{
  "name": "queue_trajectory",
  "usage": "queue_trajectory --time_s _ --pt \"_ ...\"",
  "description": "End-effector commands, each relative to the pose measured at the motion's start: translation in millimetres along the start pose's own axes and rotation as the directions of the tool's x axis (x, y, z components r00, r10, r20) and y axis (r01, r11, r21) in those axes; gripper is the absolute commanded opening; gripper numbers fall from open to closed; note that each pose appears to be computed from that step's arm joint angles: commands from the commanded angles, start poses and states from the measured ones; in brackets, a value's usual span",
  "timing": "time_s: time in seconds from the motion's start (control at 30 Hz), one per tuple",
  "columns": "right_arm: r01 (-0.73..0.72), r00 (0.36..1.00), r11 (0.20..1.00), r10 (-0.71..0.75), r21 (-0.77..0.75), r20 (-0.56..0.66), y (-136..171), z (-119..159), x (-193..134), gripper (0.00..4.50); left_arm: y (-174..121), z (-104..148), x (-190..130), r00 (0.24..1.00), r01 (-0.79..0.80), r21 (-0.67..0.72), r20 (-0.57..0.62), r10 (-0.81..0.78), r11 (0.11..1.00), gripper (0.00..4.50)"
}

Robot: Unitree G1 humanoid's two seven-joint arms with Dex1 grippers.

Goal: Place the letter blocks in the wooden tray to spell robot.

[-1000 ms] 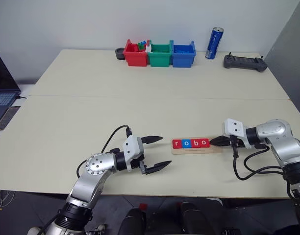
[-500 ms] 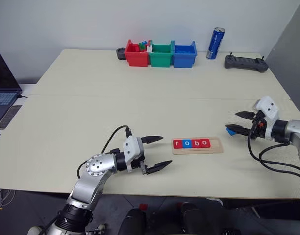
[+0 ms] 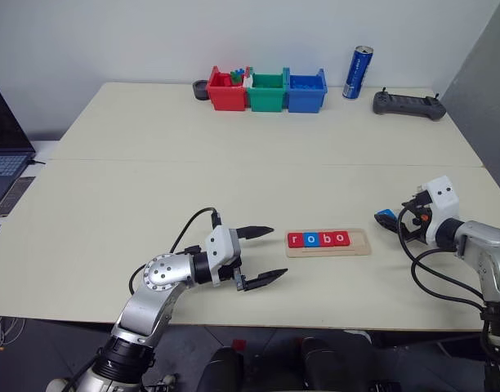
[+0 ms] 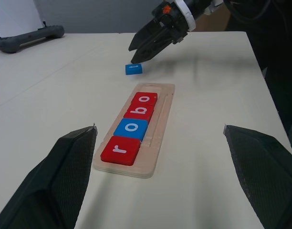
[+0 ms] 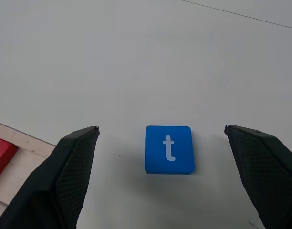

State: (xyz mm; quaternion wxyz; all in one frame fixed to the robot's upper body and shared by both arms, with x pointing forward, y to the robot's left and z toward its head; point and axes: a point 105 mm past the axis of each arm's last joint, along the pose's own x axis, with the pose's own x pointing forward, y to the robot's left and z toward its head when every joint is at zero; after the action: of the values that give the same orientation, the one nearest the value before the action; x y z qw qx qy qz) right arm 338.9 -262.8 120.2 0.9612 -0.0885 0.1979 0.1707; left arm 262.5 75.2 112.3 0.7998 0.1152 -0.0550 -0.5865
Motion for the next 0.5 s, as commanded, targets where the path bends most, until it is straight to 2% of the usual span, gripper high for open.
queue_trajectory --time_s 0.03,0.2,0.33,0.4,0.5 --pt "0.023 0.999 1.0 -0.023 0.0 0.032 -2.7 8.3 3.6 4.48 -1.4 8.9 -1.4 1.0 0.002 0.028 0.025 -0.002 1.0 4.5" --pt "0.029 1.0 0.999 -0.029 0.019 -0.008 -1.4 -4.0 9.6 4.48 -3.5 8.8 -1.7 1.0 -0.002 0.026 0.025 0.002 1.0 4.5" --pt "0.049 0.999 0.997 -0.049 0.053 -0.012 -4.1 -6.8 12.1 3.24 -4.3 9.1 -2.3 1.0 -0.005 0.025 0.024 0.004 1.0 4.5" --pt "0.066 0.998 0.996 -0.066 0.061 -0.014 -6.9 -7.8 12.9 2.41 -4.2 8.9 -2.8 1.0 -0.006 0.026 0.022 0.005 1.0 4.5" --pt "0.083 0.996 0.995 -0.082 0.057 -0.019 -8.6 -9.6 11.4 1.45 -3.7 9.0 -2.9 1.0 -0.007 0.026 0.022 0.006 1.0 4.5"
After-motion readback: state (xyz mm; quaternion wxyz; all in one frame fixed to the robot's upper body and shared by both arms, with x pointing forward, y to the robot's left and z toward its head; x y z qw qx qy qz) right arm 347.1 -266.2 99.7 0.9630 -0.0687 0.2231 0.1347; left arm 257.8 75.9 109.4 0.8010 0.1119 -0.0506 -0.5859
